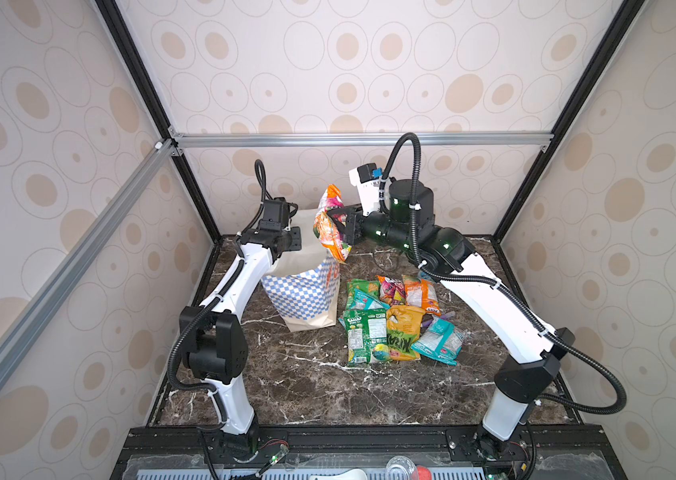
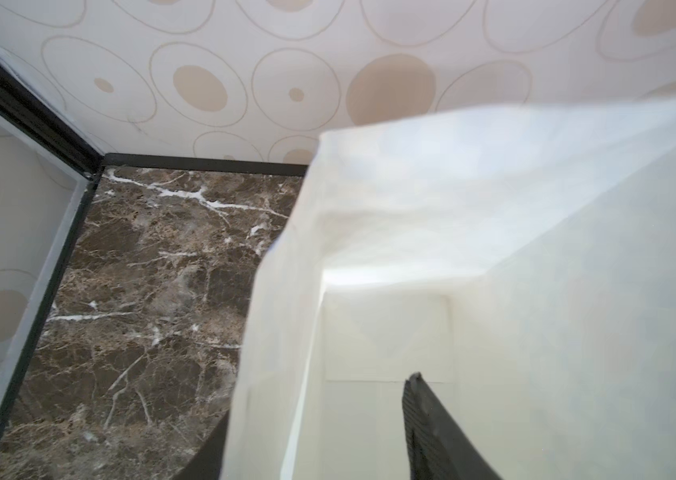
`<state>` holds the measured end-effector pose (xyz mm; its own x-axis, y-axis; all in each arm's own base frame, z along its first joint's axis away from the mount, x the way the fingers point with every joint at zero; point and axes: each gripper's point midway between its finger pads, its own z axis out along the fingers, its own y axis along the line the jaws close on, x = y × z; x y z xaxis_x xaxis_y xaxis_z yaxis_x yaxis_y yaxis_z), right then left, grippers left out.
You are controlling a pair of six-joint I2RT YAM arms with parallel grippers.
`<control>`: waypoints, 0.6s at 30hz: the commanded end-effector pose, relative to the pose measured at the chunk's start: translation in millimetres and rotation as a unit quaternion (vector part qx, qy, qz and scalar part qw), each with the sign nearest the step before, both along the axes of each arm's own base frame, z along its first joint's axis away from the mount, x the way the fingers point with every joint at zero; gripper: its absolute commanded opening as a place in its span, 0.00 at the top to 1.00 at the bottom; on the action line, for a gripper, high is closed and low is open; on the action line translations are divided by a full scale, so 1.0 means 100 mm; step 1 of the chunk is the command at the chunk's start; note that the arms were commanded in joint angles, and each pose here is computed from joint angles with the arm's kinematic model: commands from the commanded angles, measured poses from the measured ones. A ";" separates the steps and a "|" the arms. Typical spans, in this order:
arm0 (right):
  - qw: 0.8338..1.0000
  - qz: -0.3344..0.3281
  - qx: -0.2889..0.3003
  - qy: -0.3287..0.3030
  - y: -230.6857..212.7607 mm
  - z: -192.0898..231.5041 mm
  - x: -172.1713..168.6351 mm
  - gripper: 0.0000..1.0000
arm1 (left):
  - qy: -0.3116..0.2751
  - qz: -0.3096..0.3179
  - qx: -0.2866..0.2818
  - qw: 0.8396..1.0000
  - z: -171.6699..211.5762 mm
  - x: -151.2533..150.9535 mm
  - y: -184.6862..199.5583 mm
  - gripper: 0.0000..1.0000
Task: Take the snacks out of the paper bag
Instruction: 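Lift the FOX'S packet out of the bag with the right gripper, then drop the FOX'S packet on the pile while the left gripper releases the bag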
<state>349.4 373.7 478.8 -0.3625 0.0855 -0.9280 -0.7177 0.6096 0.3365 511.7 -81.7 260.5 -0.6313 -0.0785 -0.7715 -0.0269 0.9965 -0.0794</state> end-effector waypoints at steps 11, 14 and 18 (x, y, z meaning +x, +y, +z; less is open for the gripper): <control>0.976 -0.205 -0.032 0.073 -1.74 -0.52 0.11 1.00 | -0.162 -0.066 -0.072 0.982 1.67 -0.70 -0.12 0.02; 0.958 -0.252 -0.035 0.132 -2.14 -0.94 0.20 1.00 | -0.195 -0.127 -0.100 0.967 1.86 -1.00 -0.29 0.02; 0.922 -0.329 -0.043 0.198 -2.71 -1.53 0.37 1.00 | -0.248 -0.230 -0.164 0.927 2.08 -1.43 -0.61 0.02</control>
